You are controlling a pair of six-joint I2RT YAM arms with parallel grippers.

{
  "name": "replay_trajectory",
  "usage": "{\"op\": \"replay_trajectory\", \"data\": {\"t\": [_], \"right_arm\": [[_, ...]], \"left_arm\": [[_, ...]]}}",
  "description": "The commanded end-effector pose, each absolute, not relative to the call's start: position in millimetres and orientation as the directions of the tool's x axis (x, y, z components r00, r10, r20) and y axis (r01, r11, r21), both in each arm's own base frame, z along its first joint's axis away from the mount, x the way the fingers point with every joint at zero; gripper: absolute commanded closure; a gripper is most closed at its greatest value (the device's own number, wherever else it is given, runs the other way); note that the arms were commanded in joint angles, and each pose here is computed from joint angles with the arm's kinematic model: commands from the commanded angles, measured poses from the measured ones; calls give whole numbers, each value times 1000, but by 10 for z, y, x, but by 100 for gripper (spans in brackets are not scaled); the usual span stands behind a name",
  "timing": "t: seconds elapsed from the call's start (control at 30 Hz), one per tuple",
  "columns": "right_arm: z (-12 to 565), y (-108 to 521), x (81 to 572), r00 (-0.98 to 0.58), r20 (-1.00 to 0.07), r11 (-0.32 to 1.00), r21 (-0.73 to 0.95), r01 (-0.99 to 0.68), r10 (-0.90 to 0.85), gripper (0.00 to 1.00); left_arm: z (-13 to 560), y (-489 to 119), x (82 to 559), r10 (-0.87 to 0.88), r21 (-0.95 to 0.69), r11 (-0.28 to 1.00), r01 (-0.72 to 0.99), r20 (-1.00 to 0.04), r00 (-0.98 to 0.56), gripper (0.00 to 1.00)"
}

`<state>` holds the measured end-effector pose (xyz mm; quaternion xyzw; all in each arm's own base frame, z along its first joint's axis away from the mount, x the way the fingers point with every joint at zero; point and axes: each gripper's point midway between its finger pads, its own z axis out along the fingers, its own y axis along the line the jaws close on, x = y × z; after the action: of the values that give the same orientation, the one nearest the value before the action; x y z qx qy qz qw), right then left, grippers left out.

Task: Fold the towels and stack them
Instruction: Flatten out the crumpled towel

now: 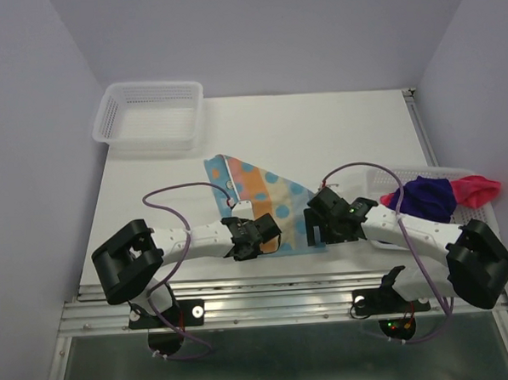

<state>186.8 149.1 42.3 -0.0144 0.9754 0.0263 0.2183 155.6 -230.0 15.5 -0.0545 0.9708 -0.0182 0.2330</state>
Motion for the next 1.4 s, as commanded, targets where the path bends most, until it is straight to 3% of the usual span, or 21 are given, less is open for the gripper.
{"op": "replay_trajectory", "data": {"t": [0.0,0.1,0.2,0.3,0.37,0.57,0.6,0.63,0.73,0.87,0.97,1.1,1.23,1.37], "right_arm": [[441,1604,1906,-893,-450,999,49,-17,6,4],[336,1576,1894,-899,-438,1000,25,1,12,12],[290,1512,1903,-893,-449,1000,2,28,26,30],[207,1519,1869,-897,-440,999,16,30,34,32],[157,1561,1824,-906,-421,999,41,23,38,43],[14,1549,1693,-926,-374,997,62,37,57,54],[0,1542,1687,-926,-373,997,58,40,59,59],[17,1564,1704,-924,-376,997,66,42,64,74],[190,1655,1837,-901,-429,995,99,19,59,99],[860,1865,2226,-793,-601,981,194,-27,97,99],[1742,2119,2520,-656,-734,938,327,-114,176,99],[2501,2215,2610,-542,-810,895,392,-214,225,99],[3543,2285,2628,-408,-862,830,448,-332,302,99],[4289,2333,2468,-336,-880,752,466,-467,336,99]], "left_arm": [[49,-2032,1506,-68,39,995,-95,-449,-891,100],[35,-2032,1485,-70,33,995,-94,-441,-895,100],[29,-2035,1467,-76,21,995,-95,-436,-897,100],[30,-2034,1455,-80,12,995,-95,-433,-898,100],[41,-2054,1459,-83,2,996,-93,-434,-897,100],[119,-2123,1504,-95,-33,995,-90,-452,-887,100],[127,-2124,1508,-97,-37,995,-90,-455,-885,100],[159,-2142,1521,-100,-50,995,-87,-461,-882,100],[305,-2197,1616,-114,-80,993,-84,-504,-856,100],[802,-2276,1894,-148,-122,988,-92,-622,-769,100],[1564,-2364,2156,-230,-216,971,-102,-725,-649,100],[2520,-2349,2334,-348,-366,928,-65,-795,-497,100],[3592,-2343,2342,-437,-505,855,119,-825,-357,100],[4600,-2110,2144,-562,-610,732,302,-792,-237,100]]}}
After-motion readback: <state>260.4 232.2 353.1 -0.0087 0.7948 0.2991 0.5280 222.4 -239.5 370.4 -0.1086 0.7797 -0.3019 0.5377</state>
